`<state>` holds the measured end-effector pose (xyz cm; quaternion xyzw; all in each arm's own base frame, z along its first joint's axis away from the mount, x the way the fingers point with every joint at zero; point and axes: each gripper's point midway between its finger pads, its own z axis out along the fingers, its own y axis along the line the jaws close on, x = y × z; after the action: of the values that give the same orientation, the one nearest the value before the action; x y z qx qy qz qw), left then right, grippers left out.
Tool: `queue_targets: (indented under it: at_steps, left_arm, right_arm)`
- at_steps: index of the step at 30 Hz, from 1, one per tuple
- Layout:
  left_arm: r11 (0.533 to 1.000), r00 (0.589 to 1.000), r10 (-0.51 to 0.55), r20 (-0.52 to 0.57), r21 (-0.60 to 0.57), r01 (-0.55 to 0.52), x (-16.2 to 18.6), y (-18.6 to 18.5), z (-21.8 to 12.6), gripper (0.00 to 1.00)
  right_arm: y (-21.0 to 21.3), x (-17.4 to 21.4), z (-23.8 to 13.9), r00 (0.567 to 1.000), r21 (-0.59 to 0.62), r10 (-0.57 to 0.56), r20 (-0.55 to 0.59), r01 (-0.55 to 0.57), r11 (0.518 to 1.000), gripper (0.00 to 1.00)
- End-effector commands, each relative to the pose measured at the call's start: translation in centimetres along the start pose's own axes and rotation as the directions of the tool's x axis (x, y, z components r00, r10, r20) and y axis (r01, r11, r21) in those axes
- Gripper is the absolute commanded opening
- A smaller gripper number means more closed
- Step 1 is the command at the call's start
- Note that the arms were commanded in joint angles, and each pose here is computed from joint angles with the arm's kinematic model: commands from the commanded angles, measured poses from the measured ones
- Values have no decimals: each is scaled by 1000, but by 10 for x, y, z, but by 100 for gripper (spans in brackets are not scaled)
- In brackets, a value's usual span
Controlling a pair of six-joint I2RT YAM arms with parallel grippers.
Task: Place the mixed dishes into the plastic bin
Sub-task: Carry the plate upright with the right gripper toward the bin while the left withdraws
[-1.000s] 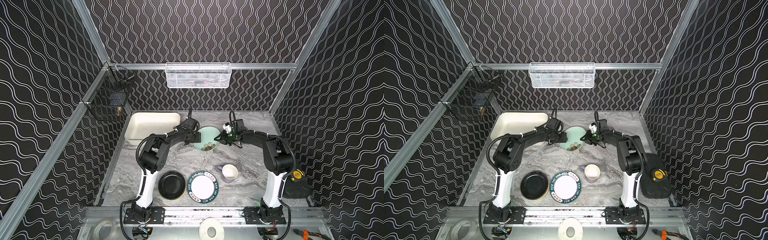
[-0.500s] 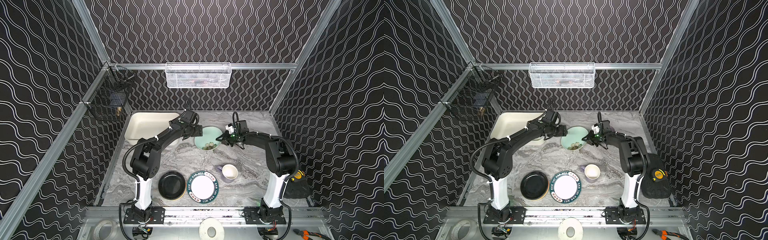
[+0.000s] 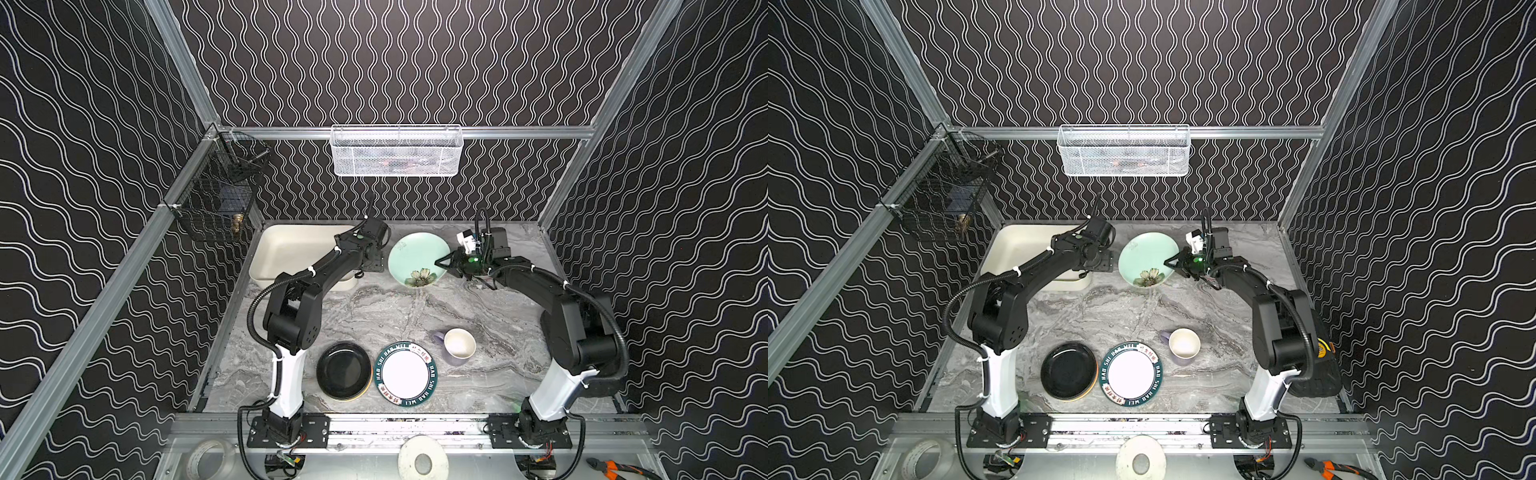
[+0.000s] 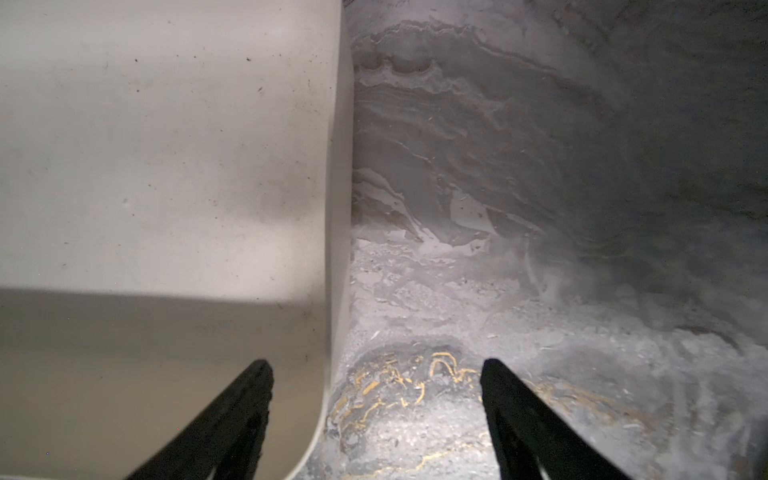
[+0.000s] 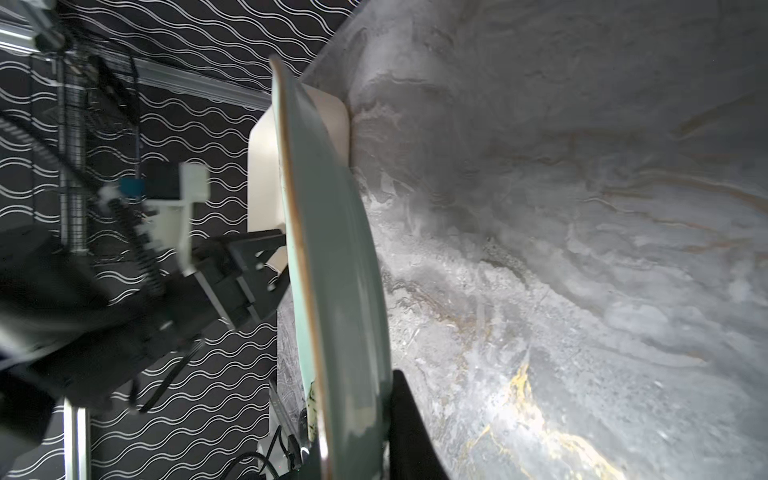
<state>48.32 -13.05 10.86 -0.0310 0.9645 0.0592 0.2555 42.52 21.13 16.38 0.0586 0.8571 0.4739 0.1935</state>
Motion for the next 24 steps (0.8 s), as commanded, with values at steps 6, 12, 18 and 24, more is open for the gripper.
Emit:
queue_targets:
  at_steps: [6, 12, 18, 24]
  left_arm:
    - [998, 999, 2, -48, -59, -5, 8, 17, 27, 81]
    - [1000, 995, -14, -100, 24, 16, 23, -1, 44, 66]
    - [986, 992, -46, -114, 154, 63, 26, -27, 38, 36]
    - [974, 990, -43, -135, 214, 72, 36, -51, 31, 20]
  right_arm:
    - [27, 5, -20, 997, -40, -75, 15, 75, 996, 5]
    - [33, 9, -32, 995, -25, -94, 23, 95, 995, 5]
    - [30, 9, -52, 994, 8, -96, 56, 96, 995, 5]
    - [22, 5, -78, 991, 27, -72, 116, 69, 997, 5]
